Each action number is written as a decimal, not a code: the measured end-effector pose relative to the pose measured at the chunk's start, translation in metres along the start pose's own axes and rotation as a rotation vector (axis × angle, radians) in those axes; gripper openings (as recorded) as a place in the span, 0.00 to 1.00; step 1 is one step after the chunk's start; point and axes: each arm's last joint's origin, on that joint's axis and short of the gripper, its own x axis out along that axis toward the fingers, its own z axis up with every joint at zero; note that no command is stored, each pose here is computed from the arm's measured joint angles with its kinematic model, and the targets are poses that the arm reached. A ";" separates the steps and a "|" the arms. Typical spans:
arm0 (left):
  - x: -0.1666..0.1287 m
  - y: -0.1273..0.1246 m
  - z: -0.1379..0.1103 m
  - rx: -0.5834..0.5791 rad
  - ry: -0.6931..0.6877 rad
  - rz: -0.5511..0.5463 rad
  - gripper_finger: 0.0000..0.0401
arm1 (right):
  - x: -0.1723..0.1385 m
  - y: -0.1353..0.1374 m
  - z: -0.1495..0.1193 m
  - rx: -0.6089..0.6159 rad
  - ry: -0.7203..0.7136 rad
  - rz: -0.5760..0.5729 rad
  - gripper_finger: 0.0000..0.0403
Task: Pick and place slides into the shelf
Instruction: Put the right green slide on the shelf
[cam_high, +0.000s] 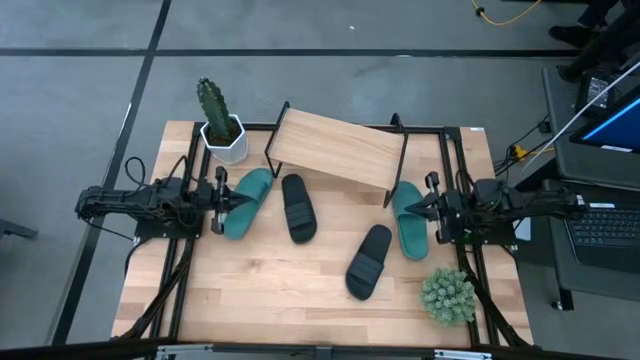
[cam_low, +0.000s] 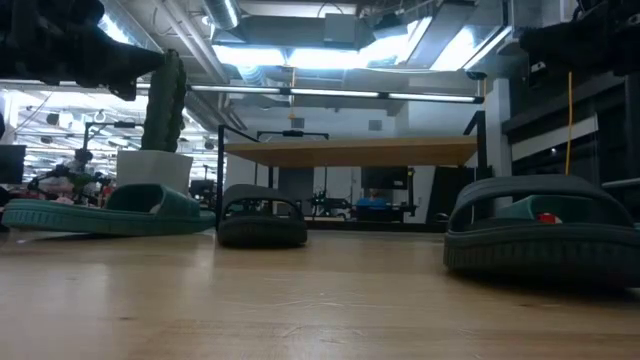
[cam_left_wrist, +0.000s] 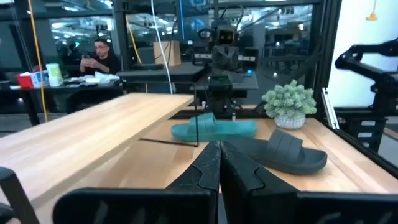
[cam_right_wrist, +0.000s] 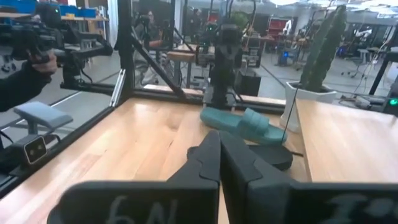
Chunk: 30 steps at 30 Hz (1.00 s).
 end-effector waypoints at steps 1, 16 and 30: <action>0.000 0.000 -0.001 0.001 0.009 -0.010 0.00 | 0.000 0.000 0.000 0.000 0.004 0.001 0.01; 0.000 0.001 0.000 -0.007 0.006 0.028 0.00 | 0.001 0.003 0.000 -0.020 -0.003 0.105 0.01; 0.000 0.001 0.006 -0.057 -0.054 0.018 0.00 | 0.001 -0.002 0.000 0.002 0.006 -0.079 0.01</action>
